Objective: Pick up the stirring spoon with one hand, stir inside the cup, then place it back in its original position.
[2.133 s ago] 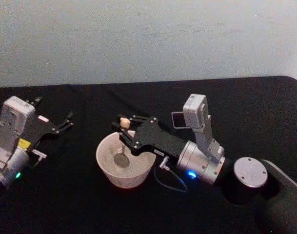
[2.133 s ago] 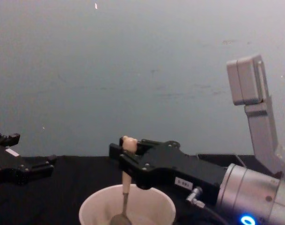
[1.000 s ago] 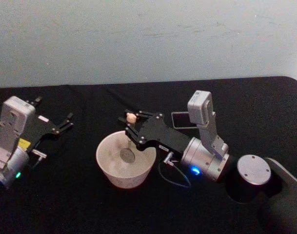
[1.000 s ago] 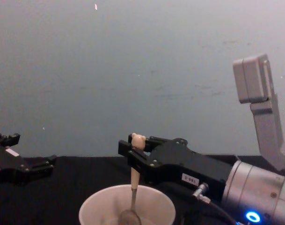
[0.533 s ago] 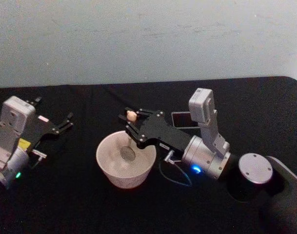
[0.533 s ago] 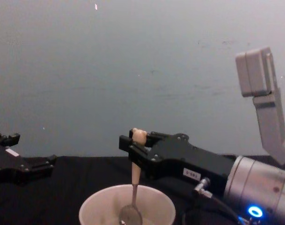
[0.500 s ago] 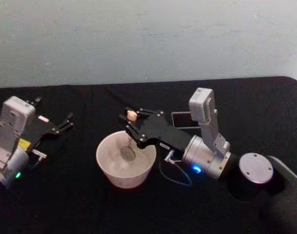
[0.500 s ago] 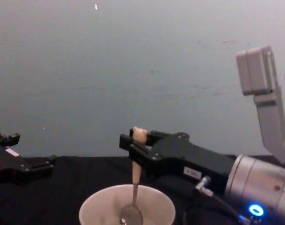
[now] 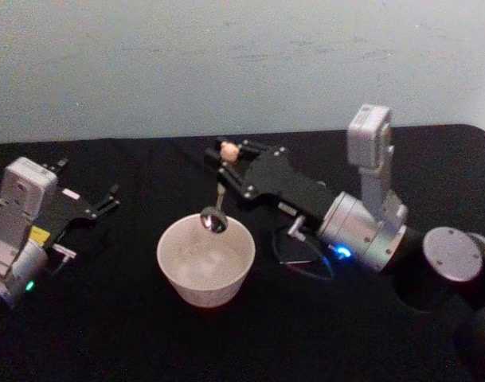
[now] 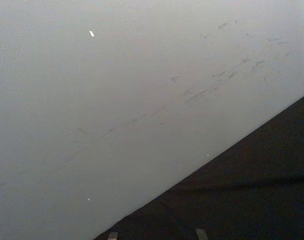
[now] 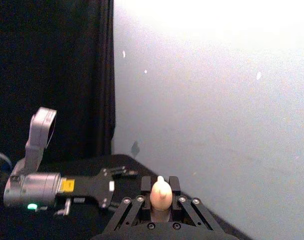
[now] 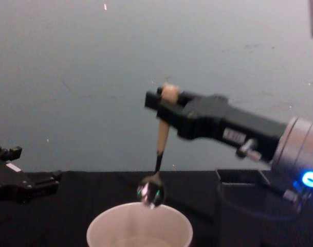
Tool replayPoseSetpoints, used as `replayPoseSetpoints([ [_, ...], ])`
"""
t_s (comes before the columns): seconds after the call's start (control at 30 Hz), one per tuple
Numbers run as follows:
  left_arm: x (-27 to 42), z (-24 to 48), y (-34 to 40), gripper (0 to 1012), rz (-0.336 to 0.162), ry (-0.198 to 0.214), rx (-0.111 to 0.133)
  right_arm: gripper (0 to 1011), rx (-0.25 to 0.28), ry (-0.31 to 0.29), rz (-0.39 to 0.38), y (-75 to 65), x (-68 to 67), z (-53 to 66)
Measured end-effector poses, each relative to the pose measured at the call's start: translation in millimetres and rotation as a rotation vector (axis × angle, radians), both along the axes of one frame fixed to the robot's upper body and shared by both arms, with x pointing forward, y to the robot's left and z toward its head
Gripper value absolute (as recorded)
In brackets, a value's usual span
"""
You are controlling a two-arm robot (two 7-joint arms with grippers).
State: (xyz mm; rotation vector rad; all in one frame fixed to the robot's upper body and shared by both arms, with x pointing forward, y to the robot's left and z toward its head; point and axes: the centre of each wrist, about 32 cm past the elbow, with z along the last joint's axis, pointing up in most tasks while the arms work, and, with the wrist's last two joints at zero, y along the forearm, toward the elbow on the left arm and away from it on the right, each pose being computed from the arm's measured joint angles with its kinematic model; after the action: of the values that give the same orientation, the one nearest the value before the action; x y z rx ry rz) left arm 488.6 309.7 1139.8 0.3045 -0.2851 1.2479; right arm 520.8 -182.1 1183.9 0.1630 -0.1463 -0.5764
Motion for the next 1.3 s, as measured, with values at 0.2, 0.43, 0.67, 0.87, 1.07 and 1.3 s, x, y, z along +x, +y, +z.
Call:
replayPoseSetpoints([
  [0.2, 0.0, 0.0, 0.0, 1001, 0.0, 0.0, 0.0, 211, 0.02, -0.034, -0.038, -12.7, -3.2, 18.7],
  [0.43, 0.0, 0.0, 0.0, 1001, 0.0, 0.0, 0.0, 211, 0.03, -0.071, -0.106, -29.3, -4.6, 34.1],
  [0.67, 0.0, 0.0, 0.0, 1001, 0.0, 0.0, 0.0, 211, 0.021, -0.09, -0.183, -46.6, -11.6, 44.3],
  [0.87, 0.0, 0.0, 0.0, 1001, 0.0, 0.0, 0.0, 211, -0.004, -0.087, -0.234, -58.4, -23.3, 46.8],
  [1.07, 0.0, 0.0, 0.0, 1001, 0.0, 0.0, 0.0, 211, -0.029, -0.053, -0.265, -62.2, -30.6, 42.4],
  [1.3, 0.0, 0.0, 0.0, 1001, 0.0, 0.0, 0.0, 211, -0.044, -0.016, -0.288, -62.7, -34.4, 34.6],
])
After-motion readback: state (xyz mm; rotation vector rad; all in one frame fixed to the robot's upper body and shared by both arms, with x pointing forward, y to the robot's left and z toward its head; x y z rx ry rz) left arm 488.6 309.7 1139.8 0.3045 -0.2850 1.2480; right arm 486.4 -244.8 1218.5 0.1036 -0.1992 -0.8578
